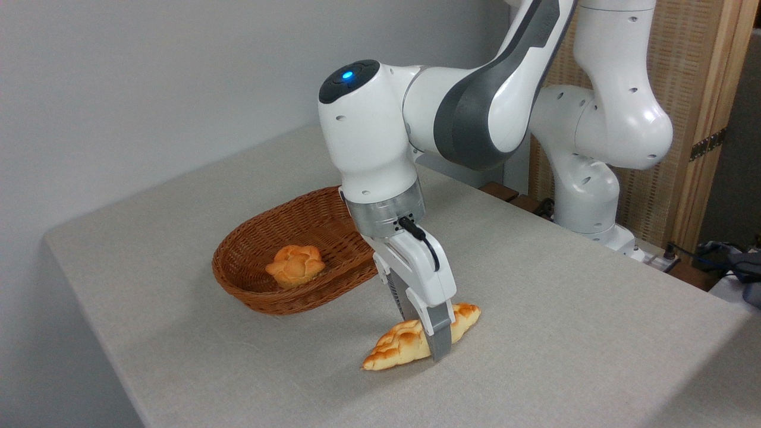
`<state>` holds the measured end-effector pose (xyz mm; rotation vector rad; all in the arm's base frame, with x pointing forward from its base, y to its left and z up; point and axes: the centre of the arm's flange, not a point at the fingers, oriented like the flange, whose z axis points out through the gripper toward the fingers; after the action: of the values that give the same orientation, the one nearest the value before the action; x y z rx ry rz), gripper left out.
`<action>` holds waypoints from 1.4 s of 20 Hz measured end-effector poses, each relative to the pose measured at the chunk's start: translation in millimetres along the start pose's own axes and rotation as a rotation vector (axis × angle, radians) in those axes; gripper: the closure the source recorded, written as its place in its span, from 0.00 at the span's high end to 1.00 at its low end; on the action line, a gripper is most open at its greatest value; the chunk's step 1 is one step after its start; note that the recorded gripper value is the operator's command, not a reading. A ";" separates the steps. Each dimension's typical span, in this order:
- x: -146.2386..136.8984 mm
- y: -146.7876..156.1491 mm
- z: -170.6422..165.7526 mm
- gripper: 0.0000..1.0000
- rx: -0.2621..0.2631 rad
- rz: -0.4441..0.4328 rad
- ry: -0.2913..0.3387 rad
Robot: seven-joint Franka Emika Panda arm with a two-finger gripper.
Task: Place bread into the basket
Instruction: 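Carry the held bread roll over the wicker basket and lower it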
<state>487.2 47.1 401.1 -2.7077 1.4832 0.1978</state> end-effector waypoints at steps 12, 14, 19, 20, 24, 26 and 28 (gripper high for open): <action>1.3 1.1 0.2 0.35 -0.003 0.002 0.000; 1.8 1.8 -0.3 0.36 -0.007 0.004 -0.003; 4.6 -0.5 -38.8 0.35 -0.077 -0.018 0.003; 9.2 -0.2 -52.7 0.36 -0.089 -0.022 0.025; 36.8 13.9 -101.7 0.35 -0.142 0.000 0.102; 58.7 28.5 -115.2 0.35 -0.172 -0.002 0.148; 85.7 48.9 -121.4 0.35 -0.187 -0.013 0.160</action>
<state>502.5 -63.4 510.8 -2.9432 1.5600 0.1276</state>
